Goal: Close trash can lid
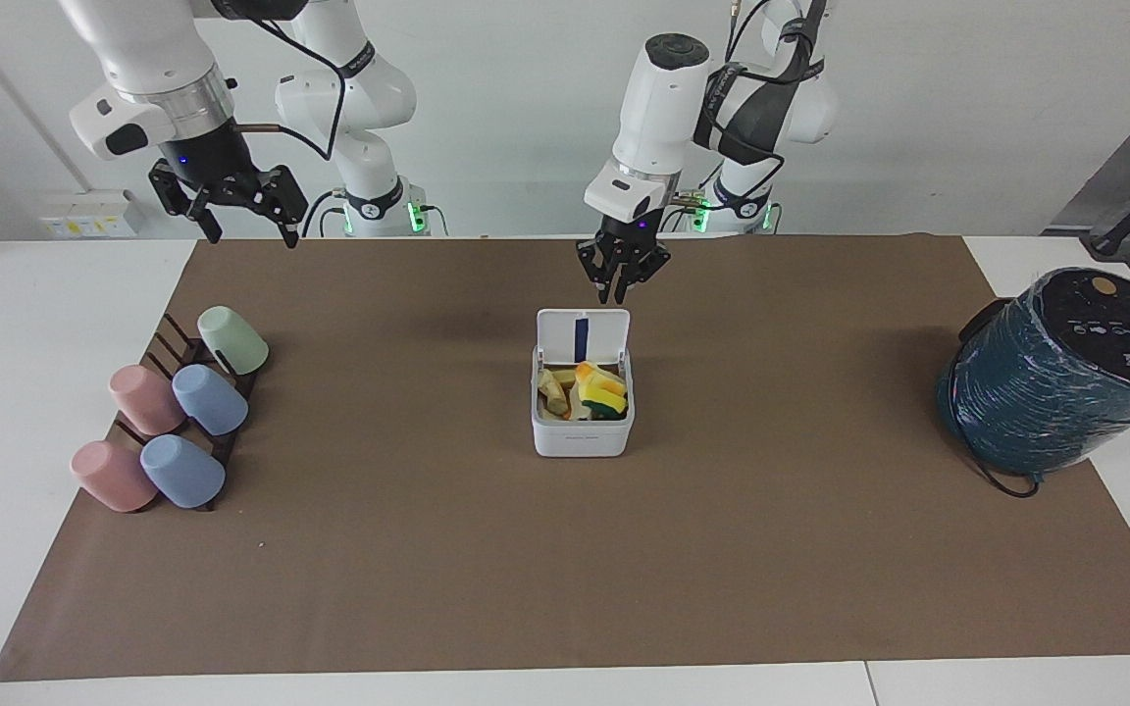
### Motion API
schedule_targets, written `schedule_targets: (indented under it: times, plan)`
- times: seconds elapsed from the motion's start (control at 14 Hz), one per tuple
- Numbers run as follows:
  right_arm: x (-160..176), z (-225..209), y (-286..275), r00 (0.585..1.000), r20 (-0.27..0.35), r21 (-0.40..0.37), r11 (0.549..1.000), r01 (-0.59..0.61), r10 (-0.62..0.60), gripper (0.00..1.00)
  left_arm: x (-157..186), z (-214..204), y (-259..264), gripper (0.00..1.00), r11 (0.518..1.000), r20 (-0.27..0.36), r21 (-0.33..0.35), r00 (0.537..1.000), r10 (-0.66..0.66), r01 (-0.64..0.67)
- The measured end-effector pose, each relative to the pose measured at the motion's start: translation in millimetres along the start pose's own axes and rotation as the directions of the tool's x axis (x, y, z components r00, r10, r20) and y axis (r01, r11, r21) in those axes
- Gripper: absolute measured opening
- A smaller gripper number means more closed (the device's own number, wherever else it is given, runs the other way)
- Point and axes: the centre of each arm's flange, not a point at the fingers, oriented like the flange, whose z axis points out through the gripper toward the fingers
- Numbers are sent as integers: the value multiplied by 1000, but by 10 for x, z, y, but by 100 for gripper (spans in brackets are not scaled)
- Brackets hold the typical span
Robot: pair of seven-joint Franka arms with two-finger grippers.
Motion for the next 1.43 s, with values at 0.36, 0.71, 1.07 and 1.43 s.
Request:
schedule_targets:
  times: [0.36, 0.71, 1.07, 1.43]
  plan:
    - [-6, -10, 1, 1000, -2, 0, 1000, 0, 0, 100, 238, 403, 104, 24, 990, -121, -136, 991, -65, 48]
    - [-22, -37, 5, 1000, -7, 1, 1000, 0, 0, 100, 474, 718, -9, 24, 983, -162, -165, 981, -109, 82]
    - [-23, -39, 5, 1000, -7, 2, 1000, 0, 0, 100, 548, 1097, 126, 24, 982, -161, -175, 981, -104, 75]
    - [-23, -39, 5, 1000, -7, 2, 1000, 0, 0, 100, 546, 1141, 145, 24, 982, -161, -175, 982, -99, 71]
